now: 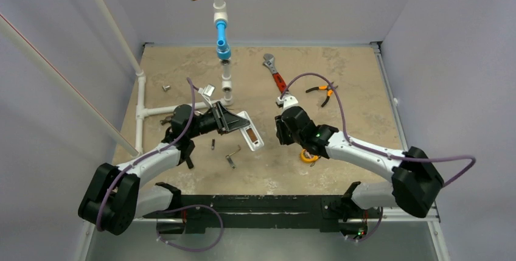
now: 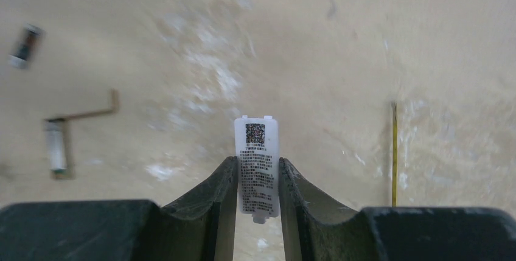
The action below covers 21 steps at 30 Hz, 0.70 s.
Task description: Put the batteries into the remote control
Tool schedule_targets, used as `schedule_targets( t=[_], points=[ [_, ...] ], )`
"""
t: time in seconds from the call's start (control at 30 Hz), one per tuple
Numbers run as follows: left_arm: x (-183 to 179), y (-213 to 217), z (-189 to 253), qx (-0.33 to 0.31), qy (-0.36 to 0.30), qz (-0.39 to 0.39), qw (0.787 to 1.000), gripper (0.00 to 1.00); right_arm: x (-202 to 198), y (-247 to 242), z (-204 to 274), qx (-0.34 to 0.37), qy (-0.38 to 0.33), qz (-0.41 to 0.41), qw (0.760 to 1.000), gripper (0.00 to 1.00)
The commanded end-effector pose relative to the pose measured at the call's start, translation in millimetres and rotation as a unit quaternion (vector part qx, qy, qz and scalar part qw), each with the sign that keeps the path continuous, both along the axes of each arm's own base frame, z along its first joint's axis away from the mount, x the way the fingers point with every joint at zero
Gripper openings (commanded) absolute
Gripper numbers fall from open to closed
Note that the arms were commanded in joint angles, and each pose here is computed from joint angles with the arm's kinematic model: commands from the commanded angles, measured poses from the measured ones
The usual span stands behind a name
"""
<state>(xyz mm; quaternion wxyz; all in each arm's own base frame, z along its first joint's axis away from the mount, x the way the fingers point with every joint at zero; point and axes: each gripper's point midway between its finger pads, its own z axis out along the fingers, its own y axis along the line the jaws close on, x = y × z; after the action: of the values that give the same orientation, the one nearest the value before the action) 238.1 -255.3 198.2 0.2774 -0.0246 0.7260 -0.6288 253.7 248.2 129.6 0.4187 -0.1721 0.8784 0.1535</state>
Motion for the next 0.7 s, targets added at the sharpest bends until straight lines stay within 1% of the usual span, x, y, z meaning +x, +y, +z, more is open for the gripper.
schedule_targets(
  t=[0.0, 0.13, 0.27, 0.37, 0.5, 0.6, 0.67],
  points=[
    [6, 9, 25, 0.001, -0.053, 0.015, 0.998, 0.0, -6, -3, -44, 0.004, 0.052, -0.023, 0.998, 0.15],
    [7, 12, 26, 0.007, -0.056, 0.021, 0.998, 0.0, -13, -2, -79, -0.022, 0.088, -0.016, 0.996, 0.18],
    [8, 13, 29, 0.006, -0.059, 0.022, 0.998, 0.0, -16, -2, -94, -0.029, 0.103, -0.015, 0.994, 0.22],
    [10, 14, 29, 0.006, -0.058, 0.025, 0.998, 0.0, -16, -2, -93, -0.029, 0.103, -0.014, 0.994, 0.37],
    [13, 15, 30, 0.007, -0.059, 0.028, 0.998, 0.0, -10, -7, -82, -0.036, 0.084, -0.022, 0.996, 0.52],
    [20, 19, 35, 0.005, -0.061, 0.038, 0.997, 0.0, -4, -8, -68, -0.035, 0.061, -0.021, 0.997, 0.59],
    [24, 25, 40, 0.003, -0.066, 0.046, 0.997, 0.0, 1, -10, -60, -0.034, 0.047, -0.024, 0.998, 0.61]
  ],
)
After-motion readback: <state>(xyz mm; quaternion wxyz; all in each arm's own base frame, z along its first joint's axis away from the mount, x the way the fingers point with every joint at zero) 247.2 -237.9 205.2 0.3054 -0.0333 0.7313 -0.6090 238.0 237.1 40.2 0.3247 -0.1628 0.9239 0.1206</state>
